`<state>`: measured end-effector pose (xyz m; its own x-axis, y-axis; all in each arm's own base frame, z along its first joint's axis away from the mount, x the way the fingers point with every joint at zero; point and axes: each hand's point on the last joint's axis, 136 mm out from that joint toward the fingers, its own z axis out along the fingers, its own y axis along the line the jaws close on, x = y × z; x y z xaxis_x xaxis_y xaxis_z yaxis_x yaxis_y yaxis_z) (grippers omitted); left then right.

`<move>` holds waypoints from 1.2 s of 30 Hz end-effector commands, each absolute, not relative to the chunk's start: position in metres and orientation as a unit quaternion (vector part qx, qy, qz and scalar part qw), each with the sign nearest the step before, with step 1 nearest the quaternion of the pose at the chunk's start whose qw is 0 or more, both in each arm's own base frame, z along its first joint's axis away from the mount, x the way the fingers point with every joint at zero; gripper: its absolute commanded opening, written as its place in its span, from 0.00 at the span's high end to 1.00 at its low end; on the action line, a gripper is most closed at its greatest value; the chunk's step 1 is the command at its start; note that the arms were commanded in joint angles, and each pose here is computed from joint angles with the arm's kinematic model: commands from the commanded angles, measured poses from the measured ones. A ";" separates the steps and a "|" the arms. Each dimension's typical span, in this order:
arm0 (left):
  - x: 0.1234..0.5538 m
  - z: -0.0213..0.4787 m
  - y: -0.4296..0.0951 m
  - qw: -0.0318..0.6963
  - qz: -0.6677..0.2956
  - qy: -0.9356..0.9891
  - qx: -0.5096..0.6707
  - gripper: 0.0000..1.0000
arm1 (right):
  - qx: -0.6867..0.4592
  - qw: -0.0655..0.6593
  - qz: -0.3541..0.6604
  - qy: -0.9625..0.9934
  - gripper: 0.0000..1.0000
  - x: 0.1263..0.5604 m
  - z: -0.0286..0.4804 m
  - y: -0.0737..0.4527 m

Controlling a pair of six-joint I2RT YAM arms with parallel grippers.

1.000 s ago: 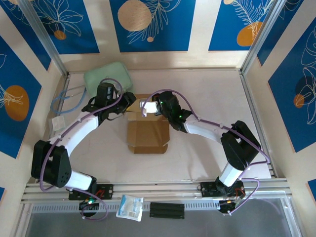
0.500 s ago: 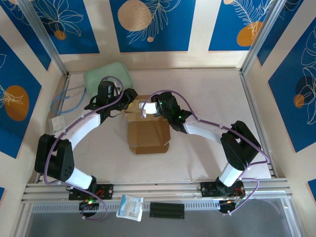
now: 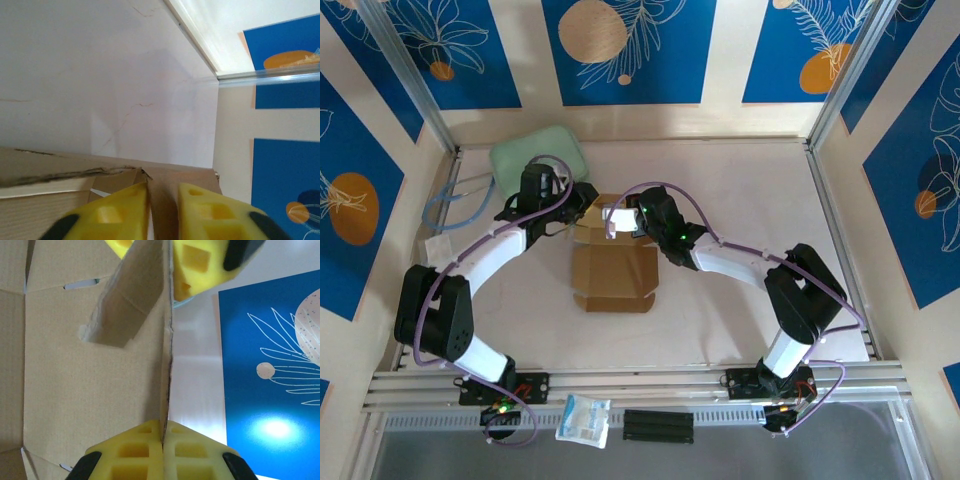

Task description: Fold the paper box

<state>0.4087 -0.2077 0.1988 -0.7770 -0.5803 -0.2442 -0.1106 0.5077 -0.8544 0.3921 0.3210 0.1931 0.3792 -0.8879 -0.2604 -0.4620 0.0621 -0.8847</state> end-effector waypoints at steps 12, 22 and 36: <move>0.335 0.222 -0.144 0.447 -0.252 0.858 -0.023 0.62 | -0.627 0.510 -0.217 0.547 0.96 0.410 0.188 0.308; 0.314 0.142 -0.180 0.359 -0.218 0.907 0.045 0.63 | -0.632 0.496 -0.225 0.551 0.96 0.410 0.177 0.302; 0.376 0.071 -0.194 0.347 -0.147 0.925 0.047 0.54 | -0.630 0.492 -0.217 0.560 0.98 0.407 0.179 0.299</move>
